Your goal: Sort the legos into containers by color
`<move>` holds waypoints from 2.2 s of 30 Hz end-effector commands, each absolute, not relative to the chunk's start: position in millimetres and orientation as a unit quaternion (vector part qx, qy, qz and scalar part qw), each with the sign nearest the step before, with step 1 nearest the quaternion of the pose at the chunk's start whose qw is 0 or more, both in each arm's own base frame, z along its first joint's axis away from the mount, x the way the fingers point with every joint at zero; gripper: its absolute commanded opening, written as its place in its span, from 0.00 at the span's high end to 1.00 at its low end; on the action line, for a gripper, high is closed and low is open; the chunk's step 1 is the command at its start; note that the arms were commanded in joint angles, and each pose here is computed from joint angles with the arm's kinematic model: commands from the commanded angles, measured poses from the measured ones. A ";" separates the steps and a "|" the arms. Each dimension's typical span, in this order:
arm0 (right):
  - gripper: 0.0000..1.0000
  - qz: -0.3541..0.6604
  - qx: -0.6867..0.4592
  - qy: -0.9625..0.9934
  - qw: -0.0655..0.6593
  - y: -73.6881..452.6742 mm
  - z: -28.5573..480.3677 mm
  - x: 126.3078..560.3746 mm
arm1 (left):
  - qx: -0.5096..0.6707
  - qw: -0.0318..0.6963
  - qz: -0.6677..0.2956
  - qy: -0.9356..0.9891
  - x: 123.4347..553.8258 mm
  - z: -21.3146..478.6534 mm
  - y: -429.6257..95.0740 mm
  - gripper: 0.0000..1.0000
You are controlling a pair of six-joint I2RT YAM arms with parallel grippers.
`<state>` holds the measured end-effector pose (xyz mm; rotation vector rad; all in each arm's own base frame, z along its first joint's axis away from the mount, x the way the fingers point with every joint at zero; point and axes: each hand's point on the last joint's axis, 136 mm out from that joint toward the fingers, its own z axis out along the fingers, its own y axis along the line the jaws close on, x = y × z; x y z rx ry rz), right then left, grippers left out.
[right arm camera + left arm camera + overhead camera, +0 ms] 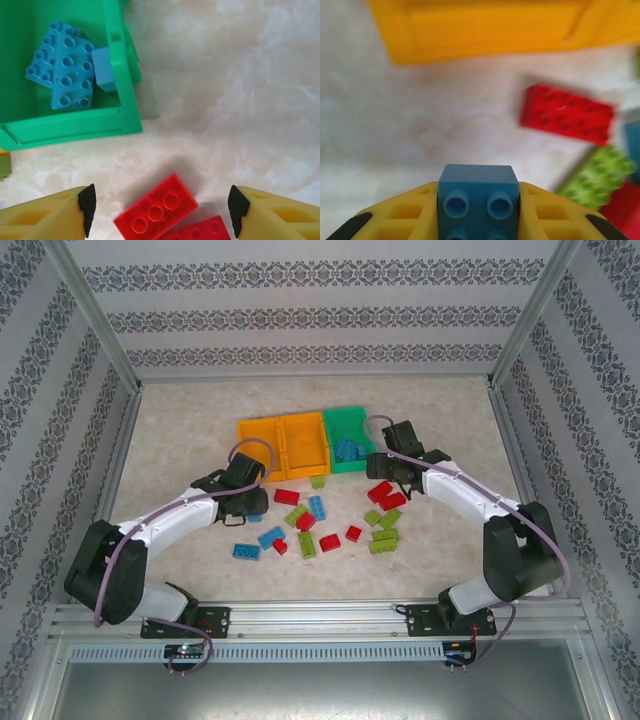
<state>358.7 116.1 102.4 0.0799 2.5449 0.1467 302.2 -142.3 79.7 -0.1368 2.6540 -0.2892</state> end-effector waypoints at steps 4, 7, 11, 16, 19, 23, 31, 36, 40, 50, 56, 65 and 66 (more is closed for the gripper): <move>0.26 0.058 0.070 0.952 0.291 102.4 97.6 345.3 | 0.013 0.299 -0.241 0.923 358.7 152.9 -215.3 0.76; 0.26 0.059 0.078 0.953 0.286 99.9 92.9 338.9 | 0.045 0.297 -0.290 0.909 382.1 169.5 -255.4 0.76; 0.26 0.059 0.093 0.954 0.278 92.5 87.1 330.1 | 0.085 0.294 -0.307 0.901 409.4 176.6 -301.4 0.75; 0.26 0.066 0.103 0.957 0.261 89.0 80.5 318.6 | 0.093 0.278 -0.328 0.898 441.8 166.9 -337.7 0.75; 0.25 0.078 0.103 0.959 0.253 92.7 75.4 314.5 | 0.092 0.280 -0.333 0.896 459.4 161.9 -350.9 0.75; 0.24 0.114 0.054 0.963 0.238 111.8 70.0 314.3 | 0.095 0.278 -0.333 0.896 477.9 156.1 -363.9 0.75; 0.12 0.086 -0.026 0.976 0.201 128.9 59.4 320.4 | 0.088 0.277 -0.296 0.910 503.6 133.8 -367.2 0.68; 0.10 0.072 -0.043 0.978 0.189 131.7 57.0 325.9 | 0.085 0.275 -0.284 0.915 505.6 127.2 -364.9 0.56; 0.10 0.072 -0.058 0.980 0.173 136.9 54.2 327.5 | 0.084 0.279 -0.276 0.916 504.1 131.8 -360.1 0.43; 0.12 0.046 -0.066 0.988 0.133 133.1 46.4 326.0 | 0.076 0.312 -0.279 0.905 489.4 167.9 -344.4 0.15; 0.17 0.068 -0.044 0.990 0.113 140.7 41.4 321.3 | 0.068 0.328 -0.259 0.906 473.4 176.9 -324.3 0.00; 0.20 0.082 -0.031 0.992 0.095 149.8 33.0 319.4 | 0.064 0.346 -0.236 0.906 452.8 182.1 -299.4 0.00; 0.20 0.082 -0.030 0.992 0.095 150.2 32.2 320.6 | 0.063 0.345 -0.233 0.907 451.2 181.2 -297.2 0.00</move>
